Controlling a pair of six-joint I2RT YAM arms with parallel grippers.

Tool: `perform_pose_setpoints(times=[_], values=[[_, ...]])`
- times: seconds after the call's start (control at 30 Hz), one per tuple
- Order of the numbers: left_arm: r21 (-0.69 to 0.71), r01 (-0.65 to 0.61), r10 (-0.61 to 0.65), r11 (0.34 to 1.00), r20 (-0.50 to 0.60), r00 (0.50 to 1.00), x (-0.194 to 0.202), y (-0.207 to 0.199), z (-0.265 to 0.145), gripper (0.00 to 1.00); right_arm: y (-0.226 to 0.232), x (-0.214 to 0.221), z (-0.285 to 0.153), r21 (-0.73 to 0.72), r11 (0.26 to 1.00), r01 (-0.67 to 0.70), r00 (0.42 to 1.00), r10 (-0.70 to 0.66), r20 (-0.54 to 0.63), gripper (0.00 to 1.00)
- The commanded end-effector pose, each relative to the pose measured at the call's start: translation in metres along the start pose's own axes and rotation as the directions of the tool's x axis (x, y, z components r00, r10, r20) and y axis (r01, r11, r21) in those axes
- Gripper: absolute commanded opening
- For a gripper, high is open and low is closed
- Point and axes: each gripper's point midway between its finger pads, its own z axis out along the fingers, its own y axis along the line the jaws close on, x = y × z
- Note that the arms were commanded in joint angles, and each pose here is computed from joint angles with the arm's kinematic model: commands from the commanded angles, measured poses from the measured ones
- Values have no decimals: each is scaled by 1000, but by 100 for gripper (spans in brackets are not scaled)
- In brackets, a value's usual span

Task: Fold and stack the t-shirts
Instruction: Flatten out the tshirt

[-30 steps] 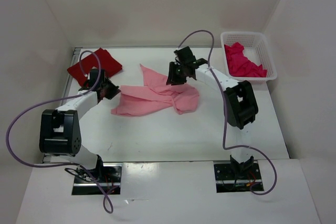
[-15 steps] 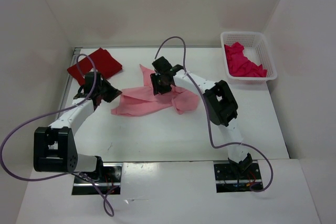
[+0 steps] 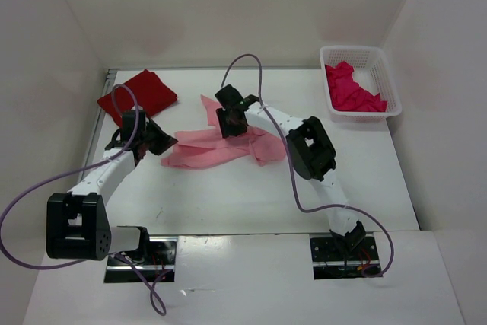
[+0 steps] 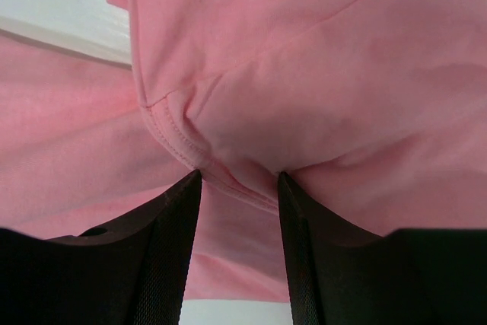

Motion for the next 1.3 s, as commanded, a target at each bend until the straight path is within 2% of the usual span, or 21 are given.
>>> perform_pose_setpoints(times=[0.0, 0.13, 0.17, 0.3, 0.37, 0.5, 0.53, 0.63, 0.67, 0.73, 0.77, 0.83, 0.9, 0.93, 1.0, 1.07, 1.1, 1.17, 1.2, 1.23, 1.27], values=[[19, -29, 29, 999, 4, 1000, -2, -2, -1, 0, 8, 0, -4, 1, 1000, 23, 1000, -23, -1, 51], [25, -29, 29, 999, -3, 1000, -3, -4, 2, 0, 3, -5, -3, 34, 999, 32, 999, -33, 25, 52], [32, -29, 30, 999, -9, 1000, -4, -7, 3, 0, 0, -10, -4, 54, 998, 30, 999, -33, 42, 48], [35, -33, 32, 999, 8, 999, -11, -13, 3, 0, -3, -22, -1, 89, 996, 14, 997, -20, 71, 7], [47, -47, 46, 998, 20, 999, -17, -20, 0, 0, -3, -37, -13, 102, 995, 6, 994, -17, 112, 1], [65, -66, 62, 996, 57, 996, -37, -39, 2, 0, -21, -83, -66, 171, 984, -49, 970, 7, 243, 1], [88, -74, 67, 993, 80, 995, -50, -54, 2, 0, -35, -96, -80, 174, 981, -80, 962, 31, 270, 1], [95, -130, 117, 987, 132, 984, -72, -74, -5, 0, -56, -130, -135, 93, 982, -163, 925, 119, 360, 1], [105, -136, 116, 985, 175, 978, -91, -80, -13, 0, -86, -145, -157, 74, 974, -215, 899, 167, 404, 1], [120, -125, 100, 985, 197, 975, -103, -80, -21, 0, -110, -153, -167, -3, 961, -277, 877, 254, 407, 1], [118, -115, 89, 986, 202, 975, -109, -76, -23, 0, -150, -155, -167, -2, 938, -346, 858, 317, 404, 1], [103, -85, 60, 991, 229, 972, -121, -63, -35, 0, -176, -145, -152, -47, 911, -410, 846, 399, 355, 2], [72, -68, 50, 995, 232, 971, -121, -45, -38, 0, -217, -141, -138, -31, 875, -483, 809, 460, 365, 12], [78, -70, 50, 994, 226, 973, -116, -44, -40, 0, -228, -137, -136, -22, 862, -507, 800, 479, 361, 26], [66, -58, 42, 996, 223, 974, -112, -34, -41, 0, -247, -123, -129, 42, 840, -541, 799, 497, 339, 37], [50, -42, 31, 998, 199, 979, -104, -23, -36, 0, -241, -121, -139, 57, 867, -495, 824, 449, 345, 45], [56, -46, 33, 997, 207, 978, -105, -25, -39, 0, -223, -123, -157, 47, 886, -462, 833, 415, 366, 47], [54, -45, 33, 998, 205, 978, -103, -22, -37, 0, -199, -103, -155, 22, 899, -437, 850, 404, 337, 48], [68, -40, 25, 997, 200, 979, -100, -23, -38, 0, -172, -95, -155, -7, 918, -397, 870, 379, 316, 45], [68, -36, 23, 997, 186, 982, -96, -20, -36, 0, -156, -80, -152, -23, 927, -374, 887, 365, 282, 37], [74, -40, 25, 996, 193, 981, -98, -22, -36, 0, -137, -69, -149, -60, 936, -346, 905, 350, 241, 21]])
